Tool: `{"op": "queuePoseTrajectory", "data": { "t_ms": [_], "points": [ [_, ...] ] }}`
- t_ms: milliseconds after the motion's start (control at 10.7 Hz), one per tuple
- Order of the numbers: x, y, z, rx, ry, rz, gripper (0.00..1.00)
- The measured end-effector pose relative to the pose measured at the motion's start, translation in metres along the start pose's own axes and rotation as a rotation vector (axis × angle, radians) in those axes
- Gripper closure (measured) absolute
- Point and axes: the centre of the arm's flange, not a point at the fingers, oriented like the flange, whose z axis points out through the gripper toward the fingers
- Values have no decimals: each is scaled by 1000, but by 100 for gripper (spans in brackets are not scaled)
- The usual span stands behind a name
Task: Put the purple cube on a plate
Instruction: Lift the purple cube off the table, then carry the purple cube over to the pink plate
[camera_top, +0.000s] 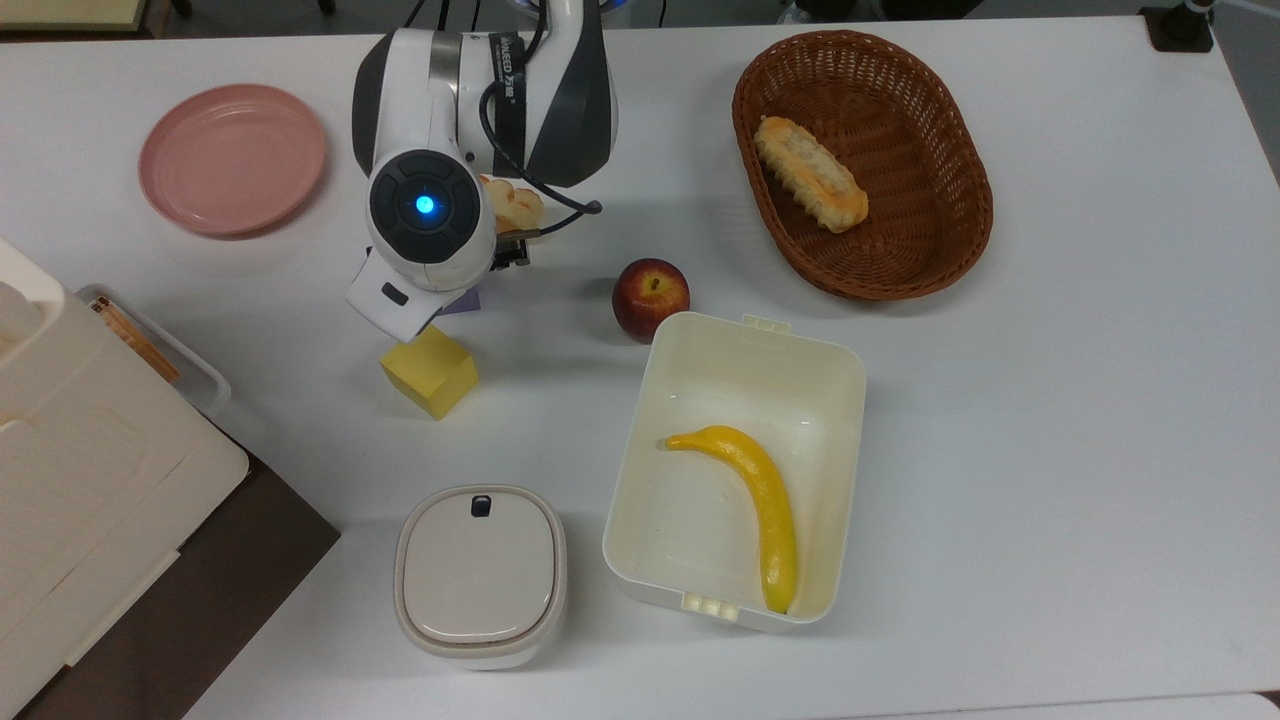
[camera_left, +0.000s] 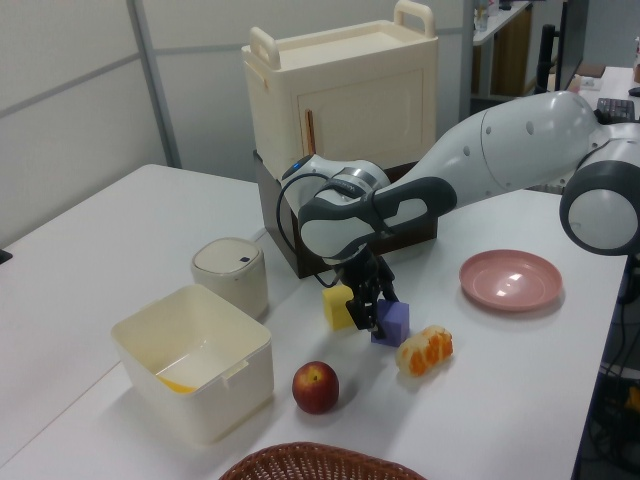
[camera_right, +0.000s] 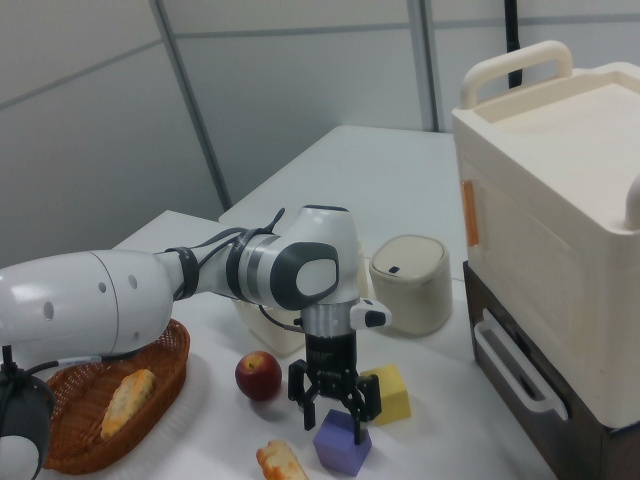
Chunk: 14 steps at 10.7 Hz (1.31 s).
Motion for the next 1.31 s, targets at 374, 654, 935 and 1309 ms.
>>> {"op": "queuePoseTrajectory", "data": {
  "t_ms": [374,654,935,1309],
  "points": [
    [-1,4,-6,-5,24,9,42],
    [-35,22,-49,-10,36,48,42],
    [-86,70,-66,-51,-75,123,42],
    [-129,161,-32,-4,-153,134,42]
  ]
}}
